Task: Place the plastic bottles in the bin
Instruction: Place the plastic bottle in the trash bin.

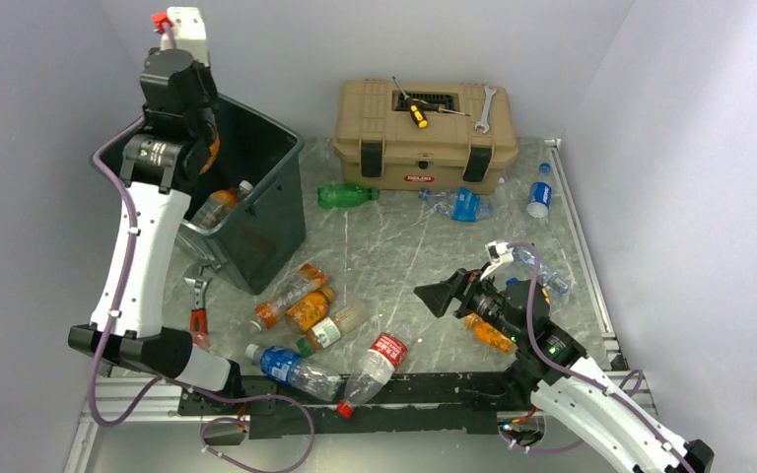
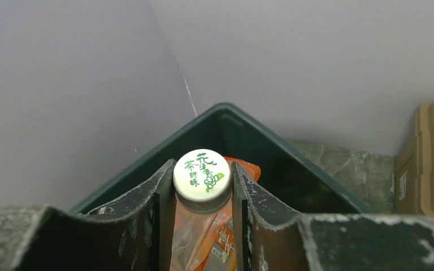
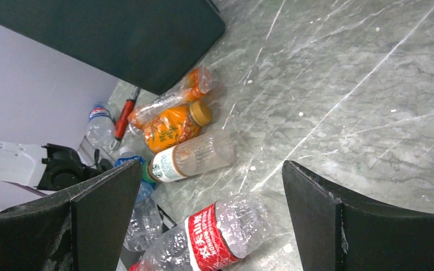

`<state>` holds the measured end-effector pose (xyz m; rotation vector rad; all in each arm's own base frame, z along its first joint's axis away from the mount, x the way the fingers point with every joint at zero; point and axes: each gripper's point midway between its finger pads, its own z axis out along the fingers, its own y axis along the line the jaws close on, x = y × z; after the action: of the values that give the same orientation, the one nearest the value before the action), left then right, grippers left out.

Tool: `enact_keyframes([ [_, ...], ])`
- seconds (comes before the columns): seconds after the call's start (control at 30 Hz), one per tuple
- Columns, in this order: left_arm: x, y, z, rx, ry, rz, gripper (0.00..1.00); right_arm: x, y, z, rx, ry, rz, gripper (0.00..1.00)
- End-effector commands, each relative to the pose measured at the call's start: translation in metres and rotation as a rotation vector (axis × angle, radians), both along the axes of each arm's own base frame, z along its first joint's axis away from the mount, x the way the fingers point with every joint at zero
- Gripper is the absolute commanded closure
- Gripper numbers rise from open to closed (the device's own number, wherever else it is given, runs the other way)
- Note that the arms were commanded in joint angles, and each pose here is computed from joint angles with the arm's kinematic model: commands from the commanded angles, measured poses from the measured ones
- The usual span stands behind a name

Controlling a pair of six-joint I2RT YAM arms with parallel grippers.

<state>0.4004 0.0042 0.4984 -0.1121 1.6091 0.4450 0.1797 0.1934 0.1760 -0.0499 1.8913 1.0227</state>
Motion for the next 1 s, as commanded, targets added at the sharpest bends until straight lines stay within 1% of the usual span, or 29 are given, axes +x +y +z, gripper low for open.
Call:
enact_keyframes([
  [0.0, 0.015, 0.01, -0.038, -0.251, 0.042, -0.045, 1.0, -0.004, 0.003, 0.016, 0.057, -0.041, 0.021, 0.01],
  [0.1, 0.025, 0.017, -0.06, -0.306, 0.078, -0.044, 1.0, -0.006, 0.0, 0.016, 0.054, -0.047, 0.019, 0.01],
  [0.2, 0.031, 0.017, -0.072, -0.321, 0.104, -0.044, 1.0, -0.007, -0.001, 0.014, 0.049, -0.048, 0.016, 0.01],
  [0.4, 0.027, 0.017, -0.063, -0.316, 0.091, -0.052, 1.0, -0.006, -0.006, 0.014, 0.018, -0.05, 0.001, 0.0],
  [0.5, 0.026, 0.018, -0.07, -0.31, 0.11, -0.045, 0.99, -0.004, -0.007, 0.015, 0.004, -0.056, -0.007, 0.0],
  [0.53, 0.026, 0.017, -0.074, -0.31, 0.122, -0.045, 0.92, -0.004, -0.008, 0.017, 0.003, -0.059, -0.011, 0.0],
  [0.57, 0.023, 0.017, -0.075, -0.316, 0.125, -0.047, 0.75, -0.004, -0.008, 0.018, 0.003, -0.06, -0.01, 0.0],
  [0.67, 0.009, 0.011, -0.058, -0.351, 0.061, -0.088, 0.06, -0.004, -0.011, 0.019, -0.007, -0.053, -0.021, 0.0],
  [0.7, 0.003, 0.009, -0.05, -0.358, 0.031, -0.103, 0.01, -0.004, -0.012, 0.022, -0.007, -0.053, -0.025, 0.0],
  [0.77, -0.008, 0.007, -0.03, -0.364, -0.024, -0.132, 0.0, -0.005, -0.013, 0.024, -0.006, -0.046, -0.032, 0.0],
  [0.83, -0.018, 0.001, -0.012, -0.373, -0.051, -0.173, 0.0, -0.003, -0.016, 0.028, 0.001, -0.04, -0.055, 0.0],
  [0.97, -0.041, -0.035, 0.022, -0.384, -0.085, -0.371, 0.0, 0.004, -0.022, 0.037, 0.005, -0.041, -0.115, 0.0],
])
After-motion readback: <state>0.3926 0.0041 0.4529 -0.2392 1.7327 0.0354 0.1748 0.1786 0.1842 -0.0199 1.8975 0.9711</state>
